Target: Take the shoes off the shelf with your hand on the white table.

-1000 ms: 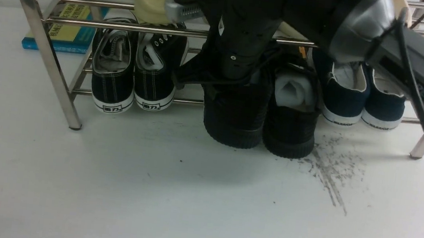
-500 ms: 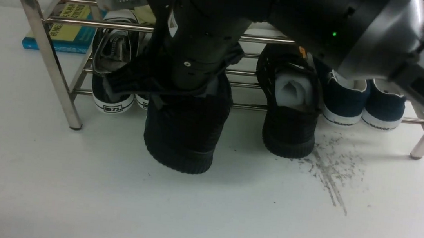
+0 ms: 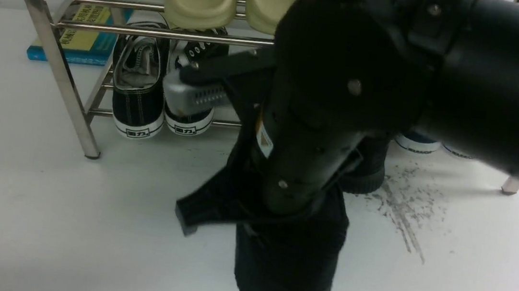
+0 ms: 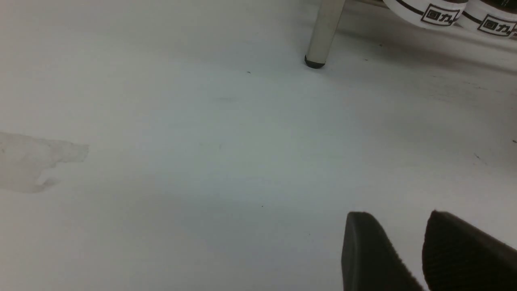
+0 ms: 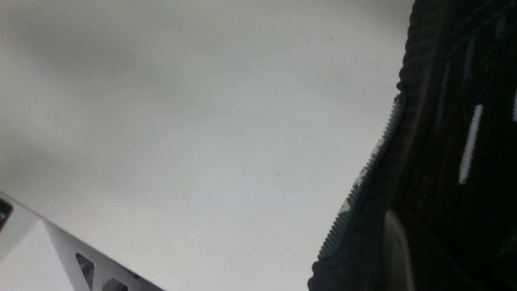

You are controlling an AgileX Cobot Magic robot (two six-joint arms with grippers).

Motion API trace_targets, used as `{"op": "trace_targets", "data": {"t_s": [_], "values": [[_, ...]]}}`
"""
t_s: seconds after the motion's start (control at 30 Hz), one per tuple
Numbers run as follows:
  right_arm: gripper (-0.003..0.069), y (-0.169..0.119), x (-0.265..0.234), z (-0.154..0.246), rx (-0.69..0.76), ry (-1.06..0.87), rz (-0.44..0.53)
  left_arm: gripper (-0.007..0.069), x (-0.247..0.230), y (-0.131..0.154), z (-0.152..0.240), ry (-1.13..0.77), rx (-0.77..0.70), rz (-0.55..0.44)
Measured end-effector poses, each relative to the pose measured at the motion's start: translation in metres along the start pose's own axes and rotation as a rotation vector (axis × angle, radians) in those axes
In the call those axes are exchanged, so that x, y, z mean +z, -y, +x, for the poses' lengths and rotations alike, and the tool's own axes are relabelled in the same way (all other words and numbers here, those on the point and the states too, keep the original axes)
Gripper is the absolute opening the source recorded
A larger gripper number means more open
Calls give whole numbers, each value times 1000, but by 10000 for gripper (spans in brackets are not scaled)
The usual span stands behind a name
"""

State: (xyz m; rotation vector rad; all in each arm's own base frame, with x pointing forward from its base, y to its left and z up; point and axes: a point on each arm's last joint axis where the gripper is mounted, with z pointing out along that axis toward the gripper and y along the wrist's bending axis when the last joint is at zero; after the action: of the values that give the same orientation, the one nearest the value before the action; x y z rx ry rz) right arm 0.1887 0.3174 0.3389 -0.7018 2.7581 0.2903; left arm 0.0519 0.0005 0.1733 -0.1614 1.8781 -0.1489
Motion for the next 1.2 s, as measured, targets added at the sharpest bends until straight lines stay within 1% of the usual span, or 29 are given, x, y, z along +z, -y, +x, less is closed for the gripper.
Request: {"op": "trace_targets", "data": {"t_s": [0.13,0.17,0.23,0.3,0.43,0.5,0.6,0.77,0.97,1.07,1.2], "values": [[10,-8,26,22,20,-46,88,242,0,0,0,0,0,0],[10,-8,29,24,24,-51,95,242,0,0,0,0,0,0],[13,-7,48,32,61,-68,163,242,0,0,0,0,0,0],[13,-6,62,34,98,-46,194,242,0,0,0,0,0,0],[15,-7,79,30,137,14,196,242,0,0,0,0,0,0],[17,-10,89,26,148,54,175,242,0,0,0,0,0,0],[18,-13,98,23,143,73,162,242,0,0,0,0,0,0],[20,-13,114,22,108,75,186,242,0,0,0,0,0,0],[21,-15,118,19,35,93,170,242,0,0,0,0,0,0],[22,-15,118,18,40,100,165,242,0,0,0,0,0,0],[22,-16,120,18,82,108,164,242,0,0,0,0,0,0]]}}
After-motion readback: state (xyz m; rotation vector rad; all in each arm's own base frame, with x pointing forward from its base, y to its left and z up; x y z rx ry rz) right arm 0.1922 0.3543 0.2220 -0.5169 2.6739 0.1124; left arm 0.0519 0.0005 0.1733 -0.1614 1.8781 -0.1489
